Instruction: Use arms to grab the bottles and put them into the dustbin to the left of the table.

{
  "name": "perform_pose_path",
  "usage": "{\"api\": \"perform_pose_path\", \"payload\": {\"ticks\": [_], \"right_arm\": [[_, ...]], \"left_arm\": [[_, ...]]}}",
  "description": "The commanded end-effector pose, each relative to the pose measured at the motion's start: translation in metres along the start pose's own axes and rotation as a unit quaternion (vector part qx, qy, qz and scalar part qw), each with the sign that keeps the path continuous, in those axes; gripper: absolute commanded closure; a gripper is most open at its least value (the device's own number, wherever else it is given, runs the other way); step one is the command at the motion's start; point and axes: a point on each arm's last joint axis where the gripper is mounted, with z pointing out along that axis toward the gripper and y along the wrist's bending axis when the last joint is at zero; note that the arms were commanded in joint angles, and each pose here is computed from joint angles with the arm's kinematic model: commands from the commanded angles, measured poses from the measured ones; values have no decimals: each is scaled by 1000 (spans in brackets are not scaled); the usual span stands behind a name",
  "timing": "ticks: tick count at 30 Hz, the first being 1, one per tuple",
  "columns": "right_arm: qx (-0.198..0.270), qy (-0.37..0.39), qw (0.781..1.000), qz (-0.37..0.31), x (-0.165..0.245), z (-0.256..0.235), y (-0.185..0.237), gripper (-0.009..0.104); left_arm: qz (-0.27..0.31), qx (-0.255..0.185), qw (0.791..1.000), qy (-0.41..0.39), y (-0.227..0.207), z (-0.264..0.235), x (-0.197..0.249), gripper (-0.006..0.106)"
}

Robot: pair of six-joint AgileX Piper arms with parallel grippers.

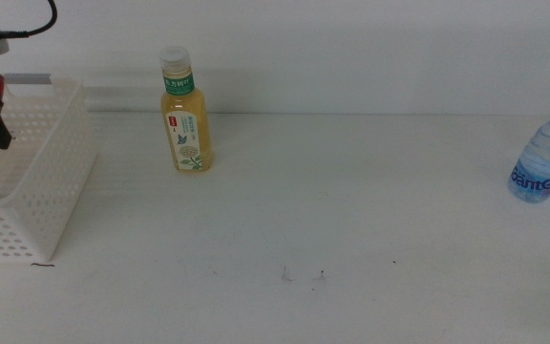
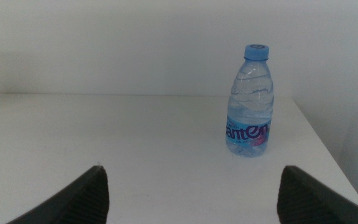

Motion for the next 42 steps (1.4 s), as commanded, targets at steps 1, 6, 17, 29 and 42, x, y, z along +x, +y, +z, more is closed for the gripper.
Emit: {"api": "perform_pose_path", "payload": {"ticks": [1, 6, 17, 29, 42], "right_arm": [[0, -6, 1000, -6, 0, 0, 0, 2], [0, -6, 1000, -6, 0, 0, 0, 2], [0, -6, 1000, -6, 0, 0, 0, 2], [0, -6, 1000, -6, 0, 0, 0, 2], [0, -6, 1000, -6, 0, 0, 0, 2]], "left_arm": [[-2, -7, 1000, -23, 0, -7, -5, 73], [-1, -14, 999, -30, 1, -8, -7, 62], [2, -13, 1000, -20, 1, -7, -5, 7], [-2, -30, 997, -78, -56, -73, -12, 7], [59, -16, 973, -224, -168, -97, 18, 7]]}}
